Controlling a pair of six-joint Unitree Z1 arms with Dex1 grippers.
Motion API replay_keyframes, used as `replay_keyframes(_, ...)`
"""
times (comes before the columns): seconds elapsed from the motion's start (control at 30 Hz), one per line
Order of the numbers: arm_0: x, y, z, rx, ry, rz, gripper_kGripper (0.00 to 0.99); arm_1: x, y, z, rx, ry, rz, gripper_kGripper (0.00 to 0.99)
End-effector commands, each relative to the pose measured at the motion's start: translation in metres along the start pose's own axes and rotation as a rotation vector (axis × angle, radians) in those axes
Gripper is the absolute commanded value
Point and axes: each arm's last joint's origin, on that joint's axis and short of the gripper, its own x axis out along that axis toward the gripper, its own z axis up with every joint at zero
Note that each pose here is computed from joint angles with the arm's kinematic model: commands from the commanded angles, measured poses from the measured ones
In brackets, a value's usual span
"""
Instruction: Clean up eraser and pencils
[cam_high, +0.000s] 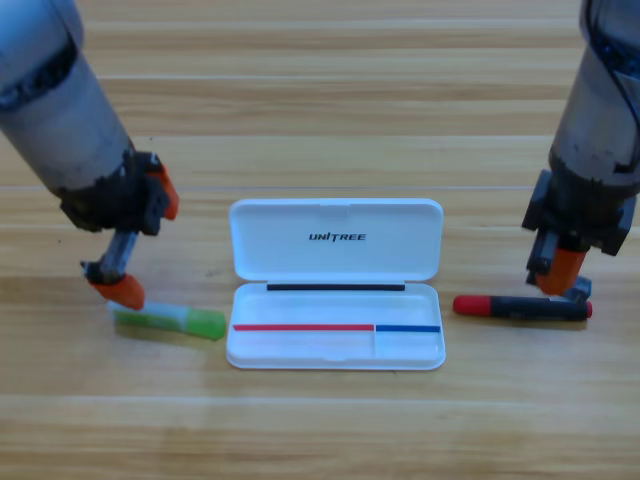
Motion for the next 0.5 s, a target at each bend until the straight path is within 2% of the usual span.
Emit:
replay_keyframes(0.03,0.041,0.000,-0.001,-0.047,0.043,-0.084,0.962,0.015,0.041,0.021,-0.327,0.026,0.133,0.000)
replay_keyframes(0.27,0.056,-0.001,-0.002,-0.081,0.056,-0.106,0.960,0.034,0.052,0.055,-0.553,0.015,0.143,0.000)
replay_keyframes(0.5,0.070,-0.006,-0.005,-0.117,0.049,-0.124,0.960,0.050,0.053,0.082,-0.613,0.002,0.128,0.000)
